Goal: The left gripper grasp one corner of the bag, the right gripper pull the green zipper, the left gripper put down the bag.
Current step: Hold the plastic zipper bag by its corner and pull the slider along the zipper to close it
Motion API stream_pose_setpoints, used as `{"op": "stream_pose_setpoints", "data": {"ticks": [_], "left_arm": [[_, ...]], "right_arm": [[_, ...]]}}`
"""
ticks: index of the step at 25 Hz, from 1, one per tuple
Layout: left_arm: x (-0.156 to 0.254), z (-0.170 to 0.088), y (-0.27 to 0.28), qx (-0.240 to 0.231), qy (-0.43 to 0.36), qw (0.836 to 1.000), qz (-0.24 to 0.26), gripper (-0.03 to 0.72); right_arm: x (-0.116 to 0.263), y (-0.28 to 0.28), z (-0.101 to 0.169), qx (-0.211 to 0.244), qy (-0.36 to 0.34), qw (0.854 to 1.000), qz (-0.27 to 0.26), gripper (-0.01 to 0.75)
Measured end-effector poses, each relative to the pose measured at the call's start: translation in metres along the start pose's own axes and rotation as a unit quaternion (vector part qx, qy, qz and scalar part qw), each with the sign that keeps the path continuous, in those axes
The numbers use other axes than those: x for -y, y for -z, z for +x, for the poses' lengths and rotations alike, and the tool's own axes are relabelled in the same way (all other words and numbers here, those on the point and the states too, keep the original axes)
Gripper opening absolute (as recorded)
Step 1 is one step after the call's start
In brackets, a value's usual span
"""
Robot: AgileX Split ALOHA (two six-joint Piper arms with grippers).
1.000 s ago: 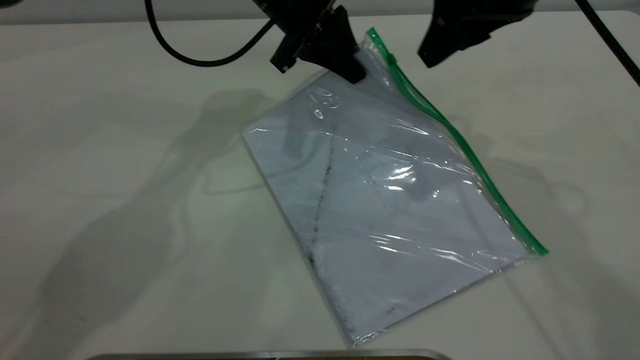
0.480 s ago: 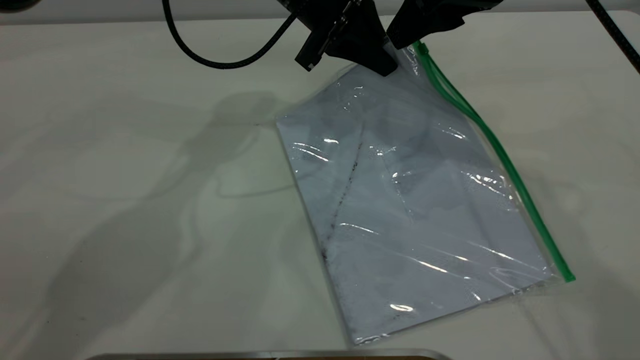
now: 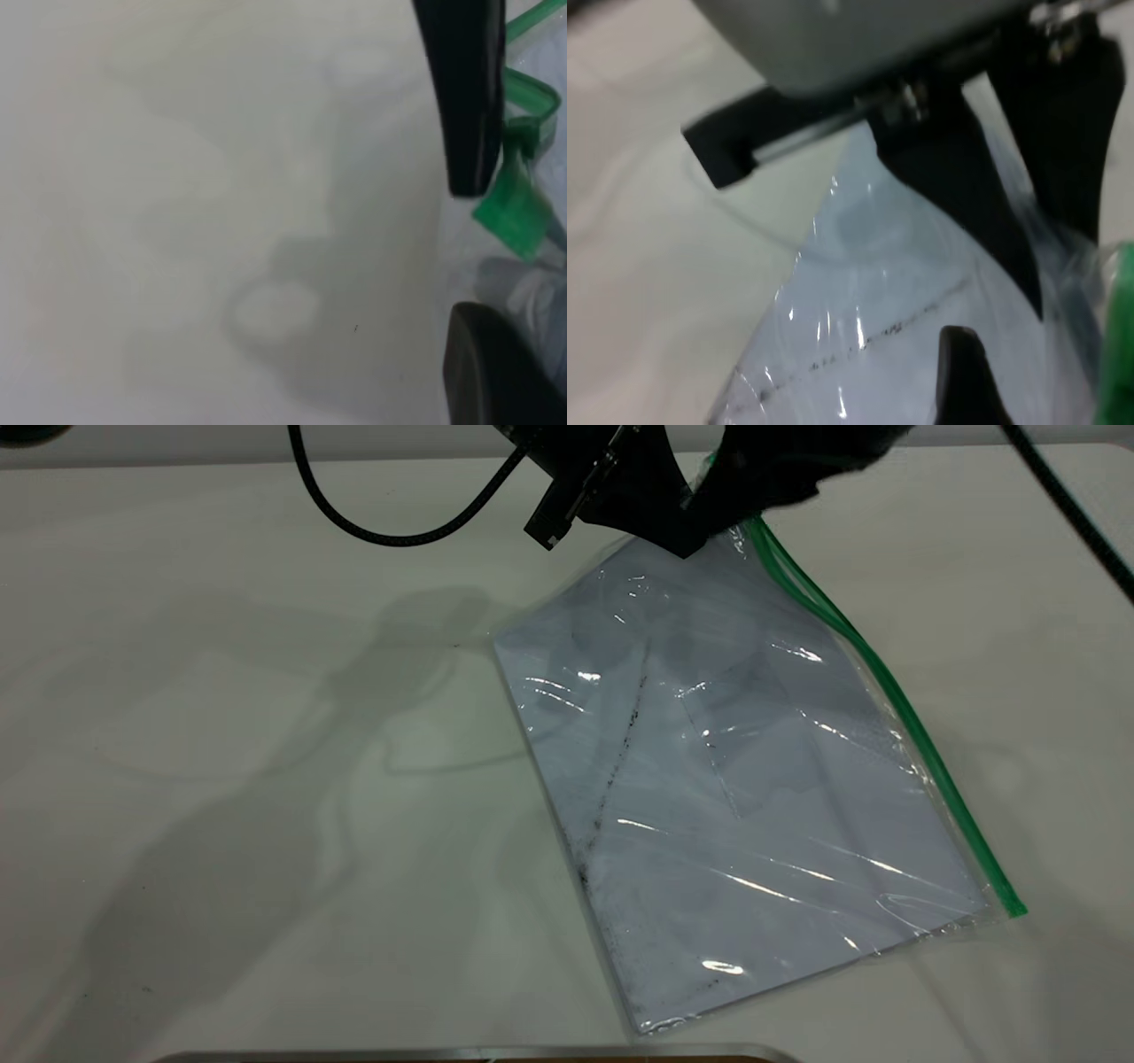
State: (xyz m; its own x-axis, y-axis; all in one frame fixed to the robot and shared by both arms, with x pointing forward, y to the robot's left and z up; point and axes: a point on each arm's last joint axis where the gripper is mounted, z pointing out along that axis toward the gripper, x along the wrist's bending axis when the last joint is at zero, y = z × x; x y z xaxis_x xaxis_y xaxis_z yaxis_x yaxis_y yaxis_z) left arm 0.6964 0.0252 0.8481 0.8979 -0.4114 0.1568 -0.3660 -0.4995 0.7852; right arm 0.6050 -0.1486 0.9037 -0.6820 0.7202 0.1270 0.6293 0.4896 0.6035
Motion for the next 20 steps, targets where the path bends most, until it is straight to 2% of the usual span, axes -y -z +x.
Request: {"op": "stream_pose_setpoints", "data": {"ticks": [6, 8, 15, 16, 20], "left_arm": [[0.0000, 0.0000, 0.0000, 0.000, 0.000, 1.000, 0.000, 0.053], [0.0000, 0.0000, 0.0000, 0.000, 0.000, 1.000, 0.000, 0.053], [0.0000, -0.0001, 0.0000, 0.001, 0.000, 1.000, 0.000, 0.053], [0.0000, -0.0001, 0.0000, 0.001, 0.000, 1.000, 0.000, 0.053], [0.0019, 0.0002, 0.0024, -0.002, 0.003, 1.000, 0.001, 0.053]], "right_arm": [[0.0043, -0.0058, -0.0013, 0.000, -0.002, 1.000, 0.008, 0.460], [0.0042, -0.0058, -0.0018, 0.002, -0.002, 1.000, 0.007, 0.411], [0.0038, -0.0058, -0.0033, 0.011, 0.003, 1.000, 0.005, 0.131], [0.0039, -0.0058, -0.0036, 0.012, 0.007, 1.000, 0.006, 0.040], [0.0041, -0.0056, -0.0039, 0.013, 0.012, 1.000, 0.009, 0.036]]}}
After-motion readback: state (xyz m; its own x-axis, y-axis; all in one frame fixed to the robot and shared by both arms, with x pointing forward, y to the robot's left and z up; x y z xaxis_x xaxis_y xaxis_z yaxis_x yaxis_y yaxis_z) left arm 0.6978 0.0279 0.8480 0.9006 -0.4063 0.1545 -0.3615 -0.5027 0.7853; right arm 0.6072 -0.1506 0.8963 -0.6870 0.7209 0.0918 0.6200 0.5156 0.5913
